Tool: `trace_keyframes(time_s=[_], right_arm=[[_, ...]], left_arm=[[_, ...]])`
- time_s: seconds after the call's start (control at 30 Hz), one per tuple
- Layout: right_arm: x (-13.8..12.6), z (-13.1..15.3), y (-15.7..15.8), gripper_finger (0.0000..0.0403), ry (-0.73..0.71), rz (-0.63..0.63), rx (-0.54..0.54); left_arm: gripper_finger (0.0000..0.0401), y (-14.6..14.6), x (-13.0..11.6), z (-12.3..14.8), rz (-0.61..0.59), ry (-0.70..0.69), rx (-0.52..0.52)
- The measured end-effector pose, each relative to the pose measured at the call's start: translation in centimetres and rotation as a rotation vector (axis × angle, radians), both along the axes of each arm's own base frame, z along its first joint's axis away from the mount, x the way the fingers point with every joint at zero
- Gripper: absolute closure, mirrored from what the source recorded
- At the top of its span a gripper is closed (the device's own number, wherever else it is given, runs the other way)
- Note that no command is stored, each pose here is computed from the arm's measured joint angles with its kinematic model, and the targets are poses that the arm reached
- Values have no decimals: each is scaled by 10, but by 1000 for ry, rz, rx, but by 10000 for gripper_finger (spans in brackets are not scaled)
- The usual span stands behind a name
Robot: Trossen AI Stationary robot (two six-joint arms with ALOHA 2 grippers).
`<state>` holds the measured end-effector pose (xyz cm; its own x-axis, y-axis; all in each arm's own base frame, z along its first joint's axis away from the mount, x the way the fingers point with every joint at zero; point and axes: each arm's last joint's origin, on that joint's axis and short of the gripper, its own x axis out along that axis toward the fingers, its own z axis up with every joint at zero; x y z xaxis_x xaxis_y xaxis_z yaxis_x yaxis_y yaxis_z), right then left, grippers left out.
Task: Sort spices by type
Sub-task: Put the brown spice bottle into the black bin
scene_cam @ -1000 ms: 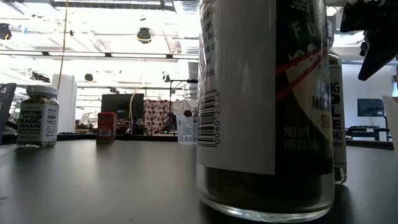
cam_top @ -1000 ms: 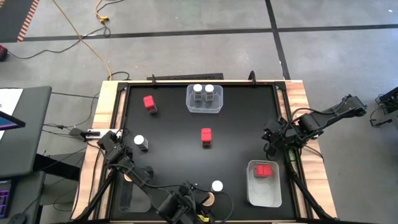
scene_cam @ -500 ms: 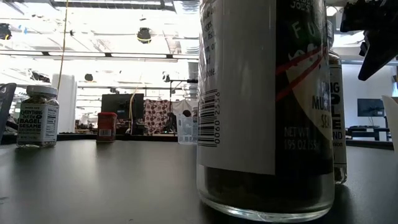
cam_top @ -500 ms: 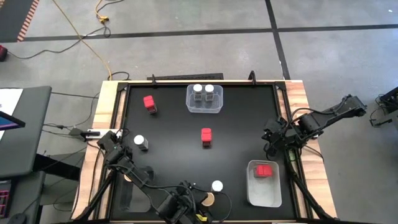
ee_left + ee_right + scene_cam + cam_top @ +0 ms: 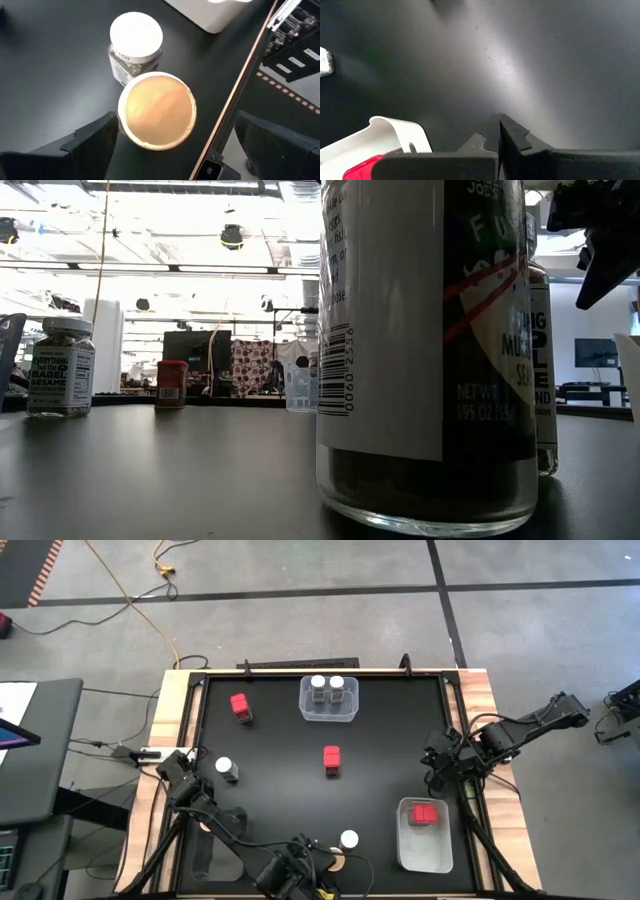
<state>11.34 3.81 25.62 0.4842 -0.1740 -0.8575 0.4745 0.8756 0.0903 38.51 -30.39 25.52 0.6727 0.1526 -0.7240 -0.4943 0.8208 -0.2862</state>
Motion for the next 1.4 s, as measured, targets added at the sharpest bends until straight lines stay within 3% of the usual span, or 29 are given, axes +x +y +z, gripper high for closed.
trace_keyframes(time_s=[0.53, 0.8, 1.4], right_arm=[[0, 0, 0, 381, 0, 0, 0], [0, 0, 0, 381, 0, 0, 0], [0, 0, 0, 381, 2, 14, -8]], left_arm=[[21, 5, 2, -34, 16, 33, 23], [21, 14, 8, -46, 97, 21, -31], [21, 22, 17, -46, 186, 11, -156]])
